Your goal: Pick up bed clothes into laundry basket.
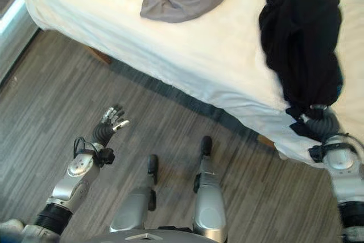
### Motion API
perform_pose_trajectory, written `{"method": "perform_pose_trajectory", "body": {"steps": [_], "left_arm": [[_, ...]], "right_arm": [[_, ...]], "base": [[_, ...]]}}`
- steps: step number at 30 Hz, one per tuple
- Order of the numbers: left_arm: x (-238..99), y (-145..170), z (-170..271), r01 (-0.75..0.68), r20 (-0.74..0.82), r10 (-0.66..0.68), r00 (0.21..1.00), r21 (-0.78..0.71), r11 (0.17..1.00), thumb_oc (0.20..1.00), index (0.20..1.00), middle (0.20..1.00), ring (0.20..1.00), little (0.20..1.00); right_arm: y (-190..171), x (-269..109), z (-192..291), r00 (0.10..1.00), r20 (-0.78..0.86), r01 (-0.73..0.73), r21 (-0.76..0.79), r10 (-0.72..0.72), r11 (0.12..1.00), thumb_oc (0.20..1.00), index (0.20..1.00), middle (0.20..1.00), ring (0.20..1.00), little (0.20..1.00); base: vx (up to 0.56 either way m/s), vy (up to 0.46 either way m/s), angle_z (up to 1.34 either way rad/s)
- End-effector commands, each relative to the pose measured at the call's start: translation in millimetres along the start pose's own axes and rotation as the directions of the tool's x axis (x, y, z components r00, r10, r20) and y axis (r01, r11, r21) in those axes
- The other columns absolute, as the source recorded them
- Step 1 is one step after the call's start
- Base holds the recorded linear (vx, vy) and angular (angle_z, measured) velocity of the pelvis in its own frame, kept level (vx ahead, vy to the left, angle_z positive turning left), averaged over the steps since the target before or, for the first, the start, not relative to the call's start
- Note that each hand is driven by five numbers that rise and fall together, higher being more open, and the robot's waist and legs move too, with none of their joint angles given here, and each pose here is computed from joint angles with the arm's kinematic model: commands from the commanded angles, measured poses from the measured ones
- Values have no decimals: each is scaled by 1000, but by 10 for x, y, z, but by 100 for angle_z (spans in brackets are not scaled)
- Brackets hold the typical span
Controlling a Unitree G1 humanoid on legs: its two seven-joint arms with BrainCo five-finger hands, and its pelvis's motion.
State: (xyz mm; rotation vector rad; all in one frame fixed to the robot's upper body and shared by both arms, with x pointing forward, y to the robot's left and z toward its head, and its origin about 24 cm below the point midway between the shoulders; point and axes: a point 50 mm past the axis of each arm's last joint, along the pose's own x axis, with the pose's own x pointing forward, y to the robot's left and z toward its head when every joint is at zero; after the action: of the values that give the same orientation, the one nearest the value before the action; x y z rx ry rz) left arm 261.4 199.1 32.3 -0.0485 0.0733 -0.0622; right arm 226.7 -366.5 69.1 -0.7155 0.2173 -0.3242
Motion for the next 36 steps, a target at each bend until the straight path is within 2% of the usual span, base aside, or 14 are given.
{"method": "perform_pose_trajectory", "body": {"steps": [1, 8, 14, 17, 20, 21, 26, 29, 30, 32, 33, 34, 35, 36], "left_arm": [[67, 90, 170, -28, 90, 30, 995, -27, 999, 1000, 1000, 1000, 1000, 1000], [385, 365, 650, -162, 204, 169, 964, -49, 986, 1000, 1000, 1000, 1000, 1000], [618, 653, 1318, -257, 339, 200, 919, 130, 958, 1000, 1000, 1000, 1000, 1000], [649, 836, 1541, -313, 370, 258, 893, 95, 945, 1000, 1000, 1000, 1000, 1000], [709, 999, 1843, -385, 397, 292, 870, 179, 905, 1000, 1000, 1000, 1000, 1000], [729, 1055, 2071, -414, 426, 288, 858, 239, 878, 1000, 1000, 1000, 1000, 1000], [860, 1033, 2503, -460, 452, 294, 842, 316, 830, 1000, 1000, 1000, 1000, 1000], [881, 1021, 2679, -479, 466, 294, 835, 351, 804, 1000, 1000, 1000, 1000, 1000], [823, 1130, 2794, -531, 484, 327, 812, 381, 757, 1000, 1000, 1000, 1000, 1000], [930, 847, 2957, -501, 517, 255, 817, 418, 758, 1000, 1000, 1000, 1000, 1000], [951, 887, 2915, -499, 489, 265, 831, 444, 744, 1000, 1000, 1000, 1000, 1000], [884, 1042, 3035, -563, 495, 326, 806, 469, 680, 1000, 1000, 1000, 1000, 1000], [884, 1038, 3049, -564, 496, 325, 805, 470, 679, 1000, 1000, 1000, 1000, 1000], [854, 1067, 3166, -592, 506, 342, 792, 500, 632, 1000, 1000, 1000, 1000, 1000]], "right_arm": [[19, -59, 20, 998, 23, -49, -45, 50, 998, 200, 200, 200, 200, 200], [-106, -61, 56, 1000, 18, 13, -1, -13, 1000, 200, 200, 200, 200, 200], [-216, -22, 105, 997, 32, 63, 14, -64, 998, 200, 200, 200, 200, 200], [-50, 14, 167, 999, 48, 13, 30, -14, 999, 200, 200, 200, 200, 200], [210, 78, 272, 996, 74, -50, 61, 46, 997, 200, 200, 200, 200, 200], [436, 90, 319, 990, 87, -115, 91, 107, 989, 200, 200, 200, 200, 200], [787, 116, 542, 961, 157, -241, 81, 226, 967, 200, 200, 200, 200, 200], [858, 126, 575, 951, 163, -275, 68, 261, 959, 200, 200, 200, 200, 200], [820, 144, 644, 948, 194, -267, 58, 252, 962, 200, 200, 200, 200, 200], [883, 81, 490, 946, 141, -300, 39, 292, 953, 200, 200, 200, 200, 200], [875, 73, 488, 945, 146, -301, 45, 292, 952, 200, 200, 200, 200, 200], [851, 90, 534, 941, 168, -305, 38, 295, 952, 200, 200, 200, 200, 200], [854, 92, 537, 941, 169, -305, 40, 294, 952, 200, 200, 200, 200, 200], [837, 94, 528, 942, 169, -300, 37, 290, 953, 200, 200, 200, 200, 200]], "base": [[97, -204, -39], [163, -83, -49], [295, 161, -1], [229, 246, -75], [196, 307, -104], [216, 399, -130], [73, 266, -80], [88, 118, -65], [147, 51, -49], [116, 49, -9], [76, -2, 49], [61, -30, 41], [40, -35, 10], [6, -31, -16]]}}
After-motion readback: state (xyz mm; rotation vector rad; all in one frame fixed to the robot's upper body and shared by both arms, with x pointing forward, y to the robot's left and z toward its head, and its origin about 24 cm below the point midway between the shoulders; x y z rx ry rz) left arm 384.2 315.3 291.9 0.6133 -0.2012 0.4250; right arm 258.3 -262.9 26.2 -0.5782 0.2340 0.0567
